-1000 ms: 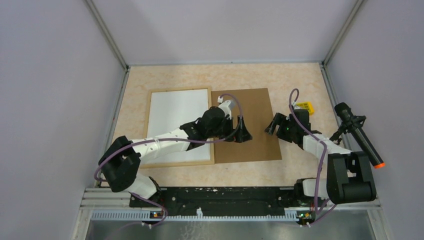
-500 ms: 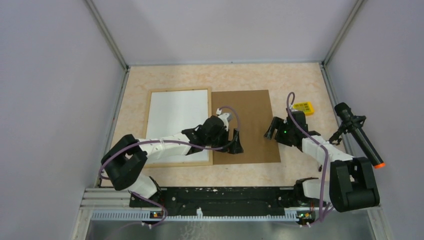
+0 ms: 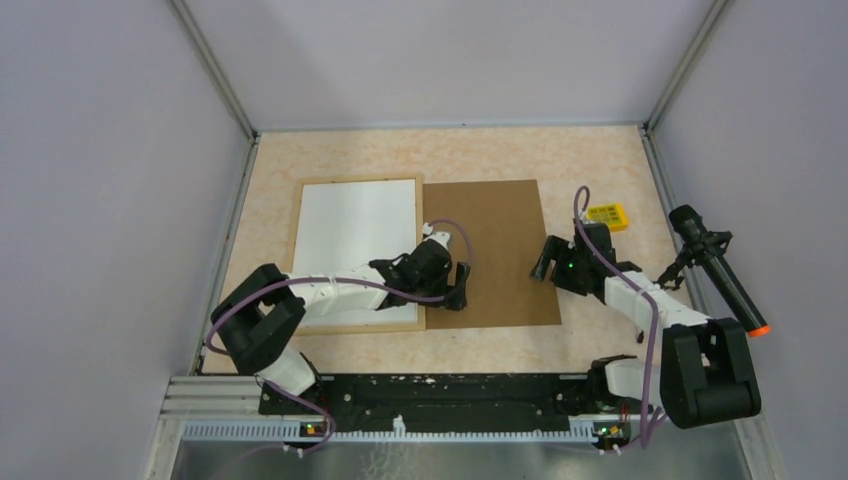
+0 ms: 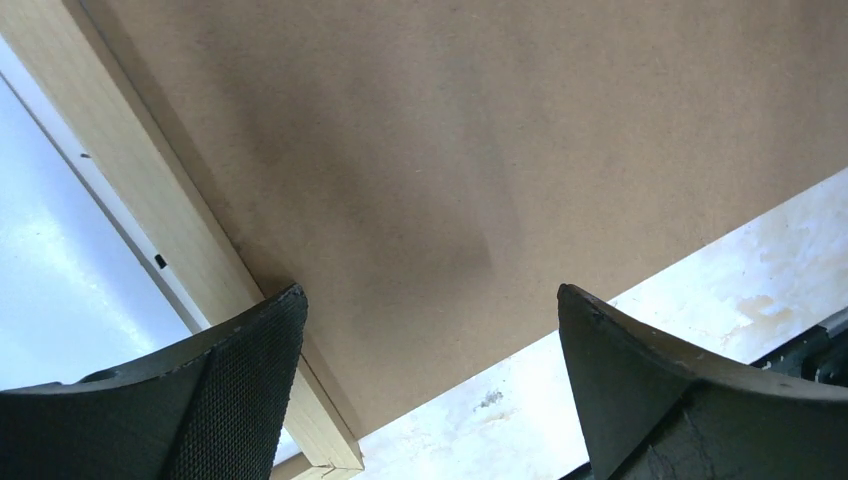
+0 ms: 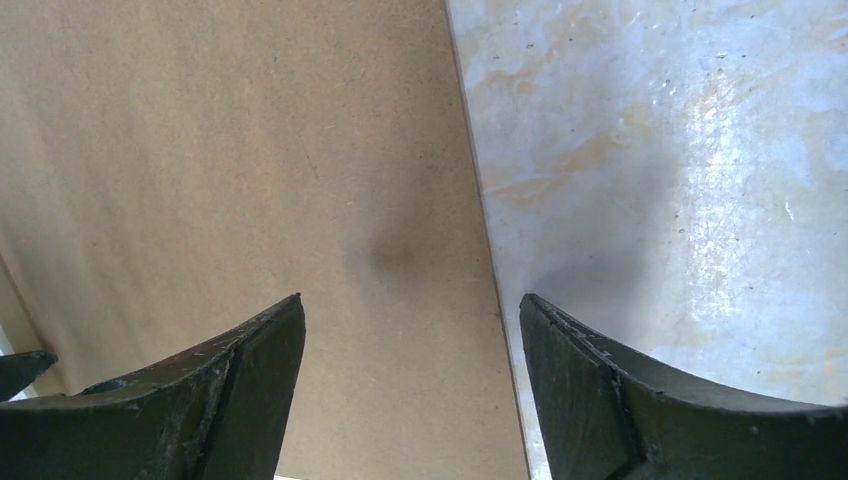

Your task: Put the photo into the frame

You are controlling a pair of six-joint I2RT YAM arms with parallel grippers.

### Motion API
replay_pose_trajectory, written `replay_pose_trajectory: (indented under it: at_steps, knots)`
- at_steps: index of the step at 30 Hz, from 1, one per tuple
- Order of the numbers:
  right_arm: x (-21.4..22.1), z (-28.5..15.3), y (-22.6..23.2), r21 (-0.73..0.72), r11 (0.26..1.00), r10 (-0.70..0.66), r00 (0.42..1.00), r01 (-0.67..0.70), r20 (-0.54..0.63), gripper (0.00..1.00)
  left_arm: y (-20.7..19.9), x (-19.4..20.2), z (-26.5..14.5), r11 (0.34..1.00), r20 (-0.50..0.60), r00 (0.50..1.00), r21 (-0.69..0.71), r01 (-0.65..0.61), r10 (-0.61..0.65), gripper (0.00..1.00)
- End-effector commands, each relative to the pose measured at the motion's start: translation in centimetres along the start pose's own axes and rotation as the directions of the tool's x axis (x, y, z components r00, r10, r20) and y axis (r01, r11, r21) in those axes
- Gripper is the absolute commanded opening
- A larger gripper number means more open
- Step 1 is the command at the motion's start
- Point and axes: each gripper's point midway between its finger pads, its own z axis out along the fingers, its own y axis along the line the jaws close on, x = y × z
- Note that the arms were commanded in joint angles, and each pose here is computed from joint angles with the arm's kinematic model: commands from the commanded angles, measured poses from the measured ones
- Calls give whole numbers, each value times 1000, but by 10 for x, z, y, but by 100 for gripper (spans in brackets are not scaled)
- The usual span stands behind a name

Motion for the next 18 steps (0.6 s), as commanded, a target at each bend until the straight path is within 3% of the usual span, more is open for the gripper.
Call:
replay_pose_trajectory:
  at_steps: [1, 8, 14, 18]
  knots:
    - [3, 0, -7, 46, 999, -6, 1000, 8, -25, 79, 32, 1, -8, 991, 8, 1000, -135, -6, 8, 99]
    - [4, 3, -7, 44, 999, -9, 1000, 10, -30, 79, 48, 1, -12, 987, 0, 1000, -160, 15, -16, 99]
    - [8, 7, -4, 22, 1000, -4, 999, 5, -52, 80, 13, 0, -13, 997, -16, 997, 12, 75, -75, 99]
    - [13, 11, -4, 21, 1000, -3, 997, 5, -83, 79, 5, 1, -3, 988, -68, 986, -1, 151, -151, 99]
